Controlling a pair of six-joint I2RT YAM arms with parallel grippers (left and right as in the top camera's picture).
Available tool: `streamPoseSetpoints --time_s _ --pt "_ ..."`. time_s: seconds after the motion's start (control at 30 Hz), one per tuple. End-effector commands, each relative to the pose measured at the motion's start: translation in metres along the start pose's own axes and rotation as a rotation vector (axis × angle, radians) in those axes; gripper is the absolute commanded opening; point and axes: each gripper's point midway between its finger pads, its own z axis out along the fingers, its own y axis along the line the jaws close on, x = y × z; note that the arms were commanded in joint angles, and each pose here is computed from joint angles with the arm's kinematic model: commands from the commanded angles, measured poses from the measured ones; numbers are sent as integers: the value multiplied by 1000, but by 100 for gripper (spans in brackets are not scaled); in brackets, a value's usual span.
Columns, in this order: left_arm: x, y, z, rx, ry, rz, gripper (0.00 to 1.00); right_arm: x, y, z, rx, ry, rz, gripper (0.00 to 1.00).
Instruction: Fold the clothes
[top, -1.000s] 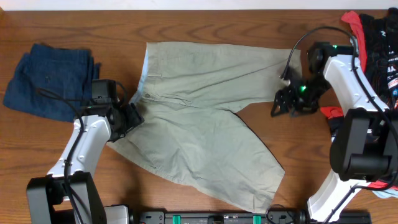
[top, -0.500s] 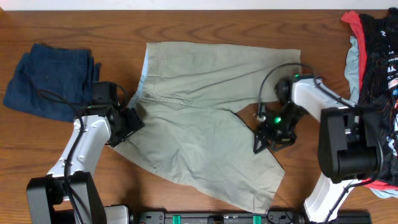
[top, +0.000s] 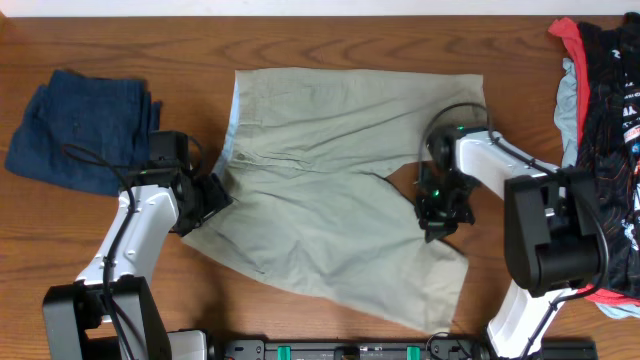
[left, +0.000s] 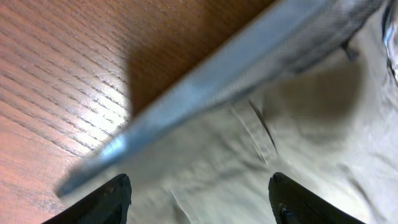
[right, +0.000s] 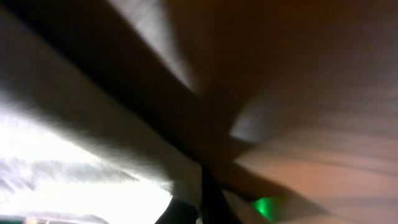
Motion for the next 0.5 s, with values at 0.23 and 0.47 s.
streamPoseSetpoints --time_s 0.23,0.47 --pt "0 0 0 -4 5 5 73 -100 -61 -102 96 -423 204 5" --pt "15 -3 0 24 76 0 81 -91 -69 -162 86 -465 253 75"
